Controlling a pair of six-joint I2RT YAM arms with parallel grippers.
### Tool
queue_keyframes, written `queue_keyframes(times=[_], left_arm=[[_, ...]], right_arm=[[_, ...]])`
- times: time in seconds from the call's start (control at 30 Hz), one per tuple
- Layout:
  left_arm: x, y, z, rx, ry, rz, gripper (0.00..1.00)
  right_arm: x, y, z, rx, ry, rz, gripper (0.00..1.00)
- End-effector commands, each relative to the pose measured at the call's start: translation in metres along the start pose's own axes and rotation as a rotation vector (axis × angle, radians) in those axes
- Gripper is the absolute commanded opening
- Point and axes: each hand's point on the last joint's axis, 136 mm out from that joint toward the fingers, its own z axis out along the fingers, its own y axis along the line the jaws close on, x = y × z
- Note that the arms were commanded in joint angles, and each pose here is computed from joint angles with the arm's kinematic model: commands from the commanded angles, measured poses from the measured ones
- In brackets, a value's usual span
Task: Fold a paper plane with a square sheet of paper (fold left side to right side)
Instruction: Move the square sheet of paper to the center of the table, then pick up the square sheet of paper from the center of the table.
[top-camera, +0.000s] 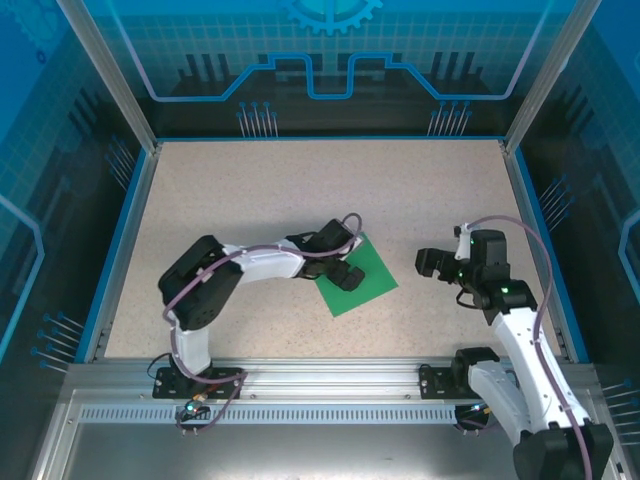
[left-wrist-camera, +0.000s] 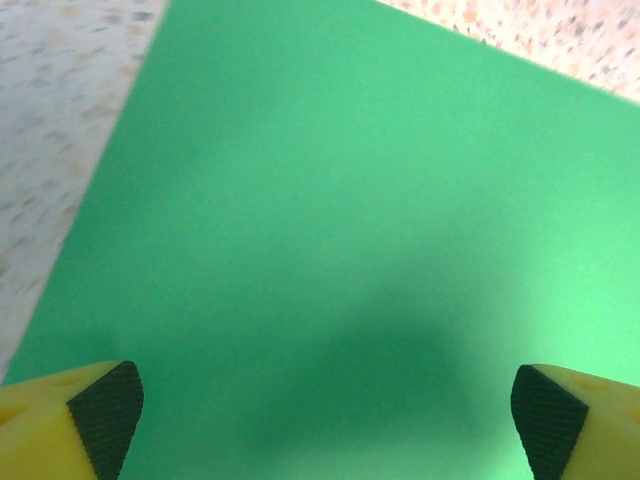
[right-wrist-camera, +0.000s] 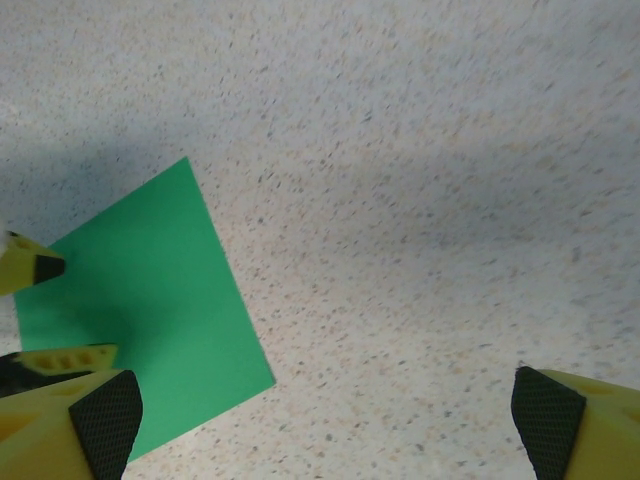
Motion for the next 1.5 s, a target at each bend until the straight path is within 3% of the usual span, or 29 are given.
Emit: queue_keyframes(times=[0.0, 0.17, 0.33, 0.83, 1.1, 1.3, 1.47], left_arm=[[-0.013, 0.006, -0.040, 0.100, -0.067, -0.228, 0.99], [-0.004, 0.021, -0.043, 0.220, -0.057, -0.450, 0.98], [0.009, 0.038, -0.030, 0.217, -0.003, -0.558, 0.89], [0.050, 0.040, 0.004, 0.168, 0.175, -0.611, 0.64], [0.057, 0.037, 0.010, 0.166, 0.191, -0.615, 0.53], [0.045, 0.033, 0.002, 0.206, 0.133, -0.623, 0.50], [0.021, 0.036, -0.023, 0.253, 0.025, -0.629, 0.51]], right_arm=[[0.000, 0.026, 0.012, -0.056, 0.053, 0.041, 0.99], [0.018, 0.053, 0.045, 0.002, 0.154, -0.004, 0.99], [0.035, 0.068, 0.078, 0.085, 0.237, 0.022, 0.99], [0.096, 0.100, 0.129, 0.126, 0.409, -0.023, 0.99], [0.111, 0.128, 0.138, 0.032, 0.471, -0.053, 0.98], [0.102, 0.152, 0.142, -0.058, 0.468, -0.058, 0.76], [0.100, 0.160, 0.141, -0.136, 0.480, -0.033, 0.48]])
